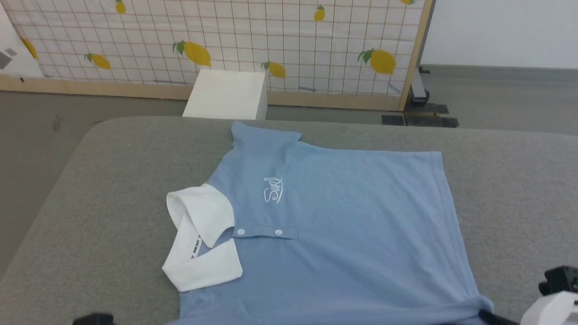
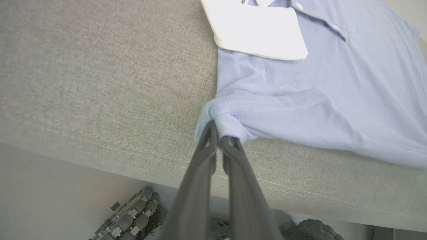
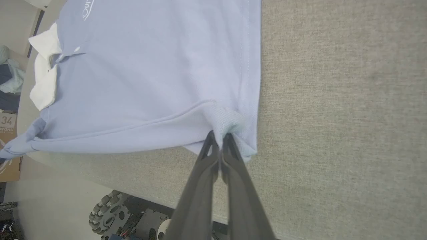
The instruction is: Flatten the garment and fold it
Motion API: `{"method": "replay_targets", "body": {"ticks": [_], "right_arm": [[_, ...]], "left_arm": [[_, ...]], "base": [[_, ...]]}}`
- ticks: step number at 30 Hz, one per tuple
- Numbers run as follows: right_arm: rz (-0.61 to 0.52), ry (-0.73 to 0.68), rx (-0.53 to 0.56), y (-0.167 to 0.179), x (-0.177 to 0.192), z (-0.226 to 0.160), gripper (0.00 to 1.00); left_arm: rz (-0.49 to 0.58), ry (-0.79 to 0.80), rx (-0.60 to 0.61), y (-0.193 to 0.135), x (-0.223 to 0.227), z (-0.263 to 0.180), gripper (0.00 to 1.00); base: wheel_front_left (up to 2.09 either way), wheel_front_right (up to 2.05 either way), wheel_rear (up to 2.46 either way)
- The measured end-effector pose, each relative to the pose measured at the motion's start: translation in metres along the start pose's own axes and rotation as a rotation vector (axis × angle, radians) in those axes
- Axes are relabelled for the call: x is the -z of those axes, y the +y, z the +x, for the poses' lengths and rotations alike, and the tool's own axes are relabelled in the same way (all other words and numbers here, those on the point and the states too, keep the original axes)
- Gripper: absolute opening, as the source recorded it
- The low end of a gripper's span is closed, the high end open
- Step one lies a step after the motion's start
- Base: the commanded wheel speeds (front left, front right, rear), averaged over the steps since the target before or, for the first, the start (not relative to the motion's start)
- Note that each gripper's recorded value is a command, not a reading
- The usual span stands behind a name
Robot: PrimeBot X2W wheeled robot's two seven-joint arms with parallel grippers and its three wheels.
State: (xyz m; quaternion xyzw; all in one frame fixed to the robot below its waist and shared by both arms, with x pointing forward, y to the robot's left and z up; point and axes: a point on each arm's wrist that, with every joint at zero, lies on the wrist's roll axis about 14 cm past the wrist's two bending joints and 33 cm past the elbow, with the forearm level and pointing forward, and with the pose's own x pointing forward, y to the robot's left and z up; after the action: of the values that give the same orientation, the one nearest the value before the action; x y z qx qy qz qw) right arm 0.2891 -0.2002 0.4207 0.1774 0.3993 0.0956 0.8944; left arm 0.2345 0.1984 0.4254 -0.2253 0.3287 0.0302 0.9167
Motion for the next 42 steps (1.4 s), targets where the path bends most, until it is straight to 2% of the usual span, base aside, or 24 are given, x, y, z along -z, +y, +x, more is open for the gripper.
{"method": "replay_targets", "body": {"ticks": [12, 19, 28, 39, 40, 41, 42], "right_arm": [[-0.114, -0.042, -0.014, 0.019, -0.074, 0.018, 0.0], [-0.162, 0.002, 0.003, 0.02, -0.101, 0.047, 0.0], [-0.191, 0.146, 0.059, 0.002, -0.096, 0.099, 0.0], [-0.198, 0.31, 0.084, -0.013, -0.07, 0.131, 0.0], [-0.197, 0.303, 0.082, -0.011, -0.072, 0.129, 0.38], [-0.195, 0.298, 0.082, -0.011, -0.073, 0.128, 1.0], [-0.191, 0.29, 0.081, -0.01, -0.074, 0.127, 1.0]], "left_arm": [[0.222, -0.195, 0.094, -0.038, -0.114, 0.043, 0.0], [0.298, -0.188, 0.14, -0.059, -0.148, 0.09, 0.0], [0.297, -0.04, 0.135, -0.056, -0.125, 0.162, 0.0], [0.292, 0.054, 0.123, -0.044, -0.097, 0.204, 0.0], [0.286, 0.049, 0.123, -0.044, -0.097, 0.204, 1.0], [0.284, 0.047, 0.122, -0.045, -0.098, 0.203, 1.0], [0.285, 0.045, 0.125, -0.046, -0.099, 0.202, 1.0]], "base": [[0.0, 0.0, 0.0], [0.0, 0.0, 0.0], [0.0, 0.0, 0.0], [0.0, 0.0, 0.0], [0.0, 0.0, 0.0], [0.0, 0.0, 0.0], [0.0, 0.0, 0.0]]}}
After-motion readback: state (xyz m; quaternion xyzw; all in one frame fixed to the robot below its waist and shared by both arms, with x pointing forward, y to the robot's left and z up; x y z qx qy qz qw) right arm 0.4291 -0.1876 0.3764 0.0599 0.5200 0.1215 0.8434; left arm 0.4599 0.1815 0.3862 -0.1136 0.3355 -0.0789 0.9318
